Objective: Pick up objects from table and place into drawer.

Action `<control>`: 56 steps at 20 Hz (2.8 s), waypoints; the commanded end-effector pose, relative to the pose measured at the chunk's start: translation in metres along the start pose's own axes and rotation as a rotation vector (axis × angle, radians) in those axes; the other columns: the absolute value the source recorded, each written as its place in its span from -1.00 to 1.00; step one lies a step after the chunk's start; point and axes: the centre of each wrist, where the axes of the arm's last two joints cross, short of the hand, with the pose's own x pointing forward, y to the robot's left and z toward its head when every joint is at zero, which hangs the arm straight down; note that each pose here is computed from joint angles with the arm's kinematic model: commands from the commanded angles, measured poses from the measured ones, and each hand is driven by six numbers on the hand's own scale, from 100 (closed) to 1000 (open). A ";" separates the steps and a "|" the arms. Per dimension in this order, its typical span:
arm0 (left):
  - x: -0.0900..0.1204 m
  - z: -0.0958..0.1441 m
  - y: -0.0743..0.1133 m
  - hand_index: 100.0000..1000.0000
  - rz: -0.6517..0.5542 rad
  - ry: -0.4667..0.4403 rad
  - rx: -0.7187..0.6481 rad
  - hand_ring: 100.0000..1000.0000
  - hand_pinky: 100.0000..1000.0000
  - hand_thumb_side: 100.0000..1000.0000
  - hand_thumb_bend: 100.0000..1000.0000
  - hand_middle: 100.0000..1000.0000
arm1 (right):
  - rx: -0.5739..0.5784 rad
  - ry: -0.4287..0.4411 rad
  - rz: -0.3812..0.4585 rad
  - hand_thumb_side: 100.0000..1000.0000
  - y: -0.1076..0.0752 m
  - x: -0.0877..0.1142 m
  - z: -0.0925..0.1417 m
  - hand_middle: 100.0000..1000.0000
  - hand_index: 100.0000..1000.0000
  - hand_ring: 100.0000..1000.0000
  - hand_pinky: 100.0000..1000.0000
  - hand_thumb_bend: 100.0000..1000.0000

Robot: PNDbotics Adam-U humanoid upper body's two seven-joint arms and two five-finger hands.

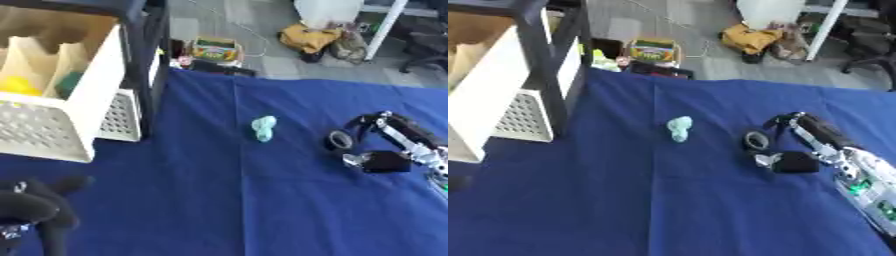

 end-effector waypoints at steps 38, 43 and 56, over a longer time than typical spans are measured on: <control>0.002 -0.005 -0.006 0.48 -0.017 0.000 -0.049 -0.31 0.94 0.72 -1.00 0.14 | -0.025 0.039 0.049 0.10 -0.016 -0.004 0.001 -0.14 0.55 0.66 0.44 -0.32; 0.001 -0.005 -0.007 0.48 -0.018 0.001 -0.051 -0.31 0.94 0.73 -1.00 0.14 | -0.026 0.038 0.049 0.07 -0.016 -0.004 0.001 -0.23 0.50 0.66 0.44 -0.32; 0.001 -0.006 -0.008 0.48 -0.016 0.006 -0.056 -0.30 0.94 0.74 -1.00 0.15 | -0.039 0.044 0.044 0.02 -0.015 -0.003 0.002 -0.34 0.42 0.62 0.42 -0.39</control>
